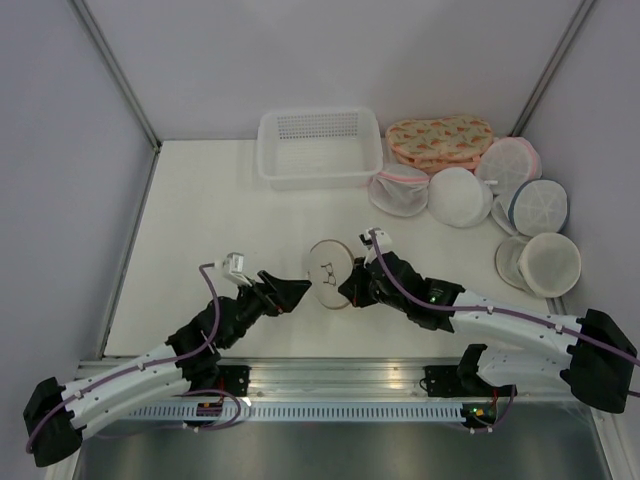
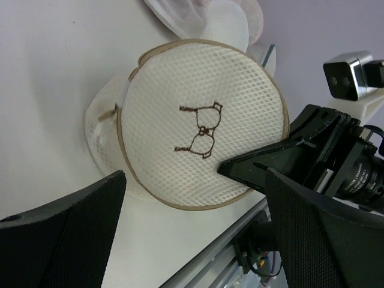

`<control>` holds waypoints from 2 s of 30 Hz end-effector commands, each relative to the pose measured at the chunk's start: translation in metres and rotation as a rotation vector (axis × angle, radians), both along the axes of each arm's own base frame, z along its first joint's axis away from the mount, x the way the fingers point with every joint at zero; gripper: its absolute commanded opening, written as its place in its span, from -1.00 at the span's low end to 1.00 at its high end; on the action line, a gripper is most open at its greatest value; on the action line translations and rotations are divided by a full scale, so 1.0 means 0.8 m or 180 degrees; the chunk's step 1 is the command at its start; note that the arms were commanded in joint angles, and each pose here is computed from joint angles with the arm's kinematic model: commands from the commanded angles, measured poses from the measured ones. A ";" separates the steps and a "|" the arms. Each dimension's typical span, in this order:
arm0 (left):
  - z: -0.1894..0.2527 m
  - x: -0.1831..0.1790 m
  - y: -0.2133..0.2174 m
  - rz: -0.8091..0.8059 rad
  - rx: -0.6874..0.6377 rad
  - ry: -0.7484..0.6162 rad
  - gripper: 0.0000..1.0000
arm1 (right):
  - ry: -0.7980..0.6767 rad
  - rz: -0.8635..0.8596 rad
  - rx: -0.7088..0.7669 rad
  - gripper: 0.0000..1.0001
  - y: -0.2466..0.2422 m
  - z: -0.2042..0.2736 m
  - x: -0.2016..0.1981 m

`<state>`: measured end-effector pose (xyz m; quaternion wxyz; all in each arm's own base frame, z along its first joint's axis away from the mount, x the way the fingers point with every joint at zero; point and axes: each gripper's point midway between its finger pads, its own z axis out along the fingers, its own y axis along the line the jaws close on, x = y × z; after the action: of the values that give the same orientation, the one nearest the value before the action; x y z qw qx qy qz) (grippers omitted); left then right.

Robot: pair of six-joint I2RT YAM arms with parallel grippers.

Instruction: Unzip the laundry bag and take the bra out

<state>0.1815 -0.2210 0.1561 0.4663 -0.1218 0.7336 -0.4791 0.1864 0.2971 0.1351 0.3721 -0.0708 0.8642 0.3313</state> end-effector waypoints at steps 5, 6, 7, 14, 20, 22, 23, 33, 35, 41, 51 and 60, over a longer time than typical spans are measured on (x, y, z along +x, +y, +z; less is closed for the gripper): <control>0.013 -0.013 -0.018 -0.0602 0.0797 -0.0740 0.99 | 0.0040 0.1308 -0.0248 -0.99 0.004 0.019 -0.065; 0.011 -0.014 -0.018 -0.0632 0.0836 -0.0767 0.99 | -0.0012 0.1407 -0.0247 -0.99 0.001 0.026 -0.070; 0.008 -0.016 -0.019 -0.0680 0.0902 -0.0827 0.99 | -0.0018 0.1579 -0.0179 -0.99 0.003 0.034 -0.081; 0.006 -0.013 -0.006 -0.0633 0.1113 -0.1147 0.99 | -0.0280 0.1901 0.0054 -0.99 -0.010 0.087 -0.107; 0.018 -0.021 -0.017 -0.0821 0.1059 -0.1394 0.83 | -0.0212 0.2089 0.0159 -0.99 -0.013 0.088 -0.126; 0.030 -0.030 -0.030 -0.1010 0.0952 -0.1522 0.76 | -0.0160 0.2204 0.0214 -0.99 -0.009 0.086 -0.133; 0.031 -0.033 -0.035 -0.1088 0.0949 -0.1543 0.73 | -0.0114 0.2241 0.0209 -0.99 -0.008 0.082 -0.136; 0.041 -0.066 -0.075 -0.1867 0.0917 -0.1731 -0.95 | -0.0058 0.2037 -0.0029 -0.99 -0.009 0.061 -0.118; 0.036 -0.064 -0.073 -0.1842 0.0949 -0.1634 -0.95 | -0.0067 0.1824 -0.0179 -0.99 -0.011 0.053 -0.101; -0.007 -0.027 -0.053 -0.1167 0.0968 -0.0845 -0.95 | -0.0140 0.0651 -0.0831 0.16 -0.043 0.022 -0.025; -0.052 0.033 0.026 0.0790 -0.0065 0.0463 -0.95 | -0.0282 -0.0364 -0.0503 0.30 -0.057 0.027 0.020; -0.058 0.055 0.034 0.1446 -0.0514 0.1050 -0.95 | -0.0270 0.0185 -0.0017 0.27 0.001 0.027 -0.011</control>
<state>0.2136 -0.1930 0.0970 0.4430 -0.3101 0.7513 -0.3782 0.1818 0.2677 0.1402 0.3927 -0.1033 0.8687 0.2837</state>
